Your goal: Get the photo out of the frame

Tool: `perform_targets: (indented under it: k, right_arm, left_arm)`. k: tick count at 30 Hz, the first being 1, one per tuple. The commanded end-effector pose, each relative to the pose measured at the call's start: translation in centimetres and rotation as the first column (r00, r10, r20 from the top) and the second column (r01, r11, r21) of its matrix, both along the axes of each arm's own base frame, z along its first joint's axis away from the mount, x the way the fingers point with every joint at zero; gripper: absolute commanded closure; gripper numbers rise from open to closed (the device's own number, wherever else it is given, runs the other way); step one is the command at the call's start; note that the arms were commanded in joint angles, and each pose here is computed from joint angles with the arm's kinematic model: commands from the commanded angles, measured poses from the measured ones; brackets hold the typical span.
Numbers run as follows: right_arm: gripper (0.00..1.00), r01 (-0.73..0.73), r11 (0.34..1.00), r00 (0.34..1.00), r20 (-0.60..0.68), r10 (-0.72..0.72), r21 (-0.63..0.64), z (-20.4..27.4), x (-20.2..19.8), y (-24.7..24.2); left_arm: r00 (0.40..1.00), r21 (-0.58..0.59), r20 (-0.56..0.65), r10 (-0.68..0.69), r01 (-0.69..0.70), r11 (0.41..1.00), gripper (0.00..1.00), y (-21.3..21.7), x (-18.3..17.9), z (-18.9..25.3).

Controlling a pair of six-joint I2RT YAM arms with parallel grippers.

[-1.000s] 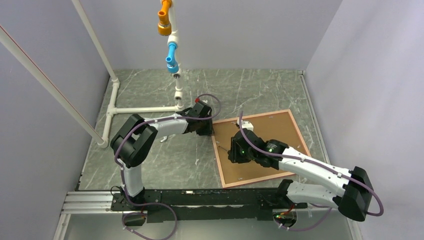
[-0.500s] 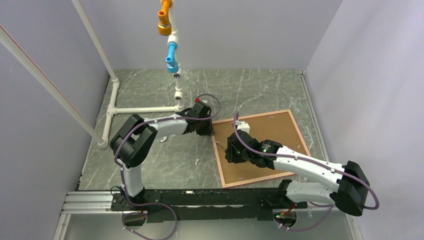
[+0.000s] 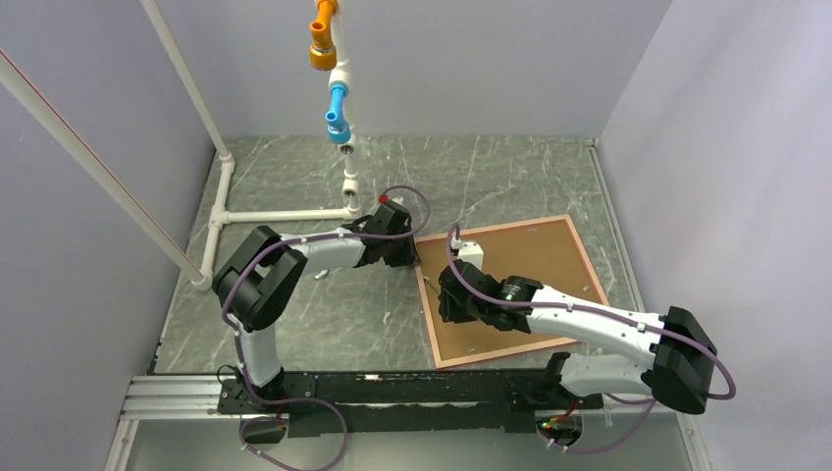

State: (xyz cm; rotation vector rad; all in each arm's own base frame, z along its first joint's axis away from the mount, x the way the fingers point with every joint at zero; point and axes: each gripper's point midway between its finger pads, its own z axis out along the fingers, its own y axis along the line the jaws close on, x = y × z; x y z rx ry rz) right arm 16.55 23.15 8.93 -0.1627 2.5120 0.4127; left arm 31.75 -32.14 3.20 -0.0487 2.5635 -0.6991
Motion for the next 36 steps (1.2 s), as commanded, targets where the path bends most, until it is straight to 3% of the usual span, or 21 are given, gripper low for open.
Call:
perform_targets:
  k: [1, 11, 14, 21, 27, 32, 36]
  right_arm:
    - [1.0, 0.09, 0.996, 0.993, 0.083, -0.089, -0.007, 0.8, 2.3, 0.0]
    - [1.0, 0.13, 0.99, 0.986, 0.113, -0.124, -0.05, 0.3, 3.2, 0.0]
    - [1.0, 0.212, 0.977, 0.973, 0.096, -0.209, -0.029, 0.3, 3.1, -0.5]
    - [1.0, 0.404, 0.9, 0.914, -0.021, -0.406, 0.167, -0.3, 2.2, -0.4]
    - [1.0, 0.547, 0.786, 0.832, -0.087, -0.548, 0.288, 0.3, 2.3, -1.3]
    - [1.0, 0.566, 0.772, 0.818, -0.08, -0.57, 0.289, 0.0, 2.7, -1.5]
    - [1.0, 0.529, 0.793, 0.843, -0.081, -0.531, 0.302, -0.3, 2.7, -0.4]
  left_arm:
    - [0.996, 0.089, -0.093, -0.008, 0.017, 0.996, 1.0, 2.1, -2.7, -2.9]
    - [0.995, 0.086, -0.104, -0.01, 0.019, 0.996, 1.0, 2.0, -3.2, -3.3]
    - [0.994, 0.083, -0.112, -0.008, 0.017, 0.996, 1.0, 2.0, -3.4, -3.5]
    - [0.992, 0.068, -0.125, 0.0, 0.009, 0.998, 1.0, 2.0, -3.8, -3.8]
    - [0.992, 0.064, -0.128, 0.002, 0.007, 0.998, 1.0, 2.1, -4.2, -3.9]
    - [0.992, 0.06, -0.129, 0.002, 0.006, 0.998, 1.0, 2.0, -4.4, -3.9]
    - [0.992, 0.055, -0.129, -0.003, 0.01, 0.998, 1.0, 1.8, -4.4, -3.8]
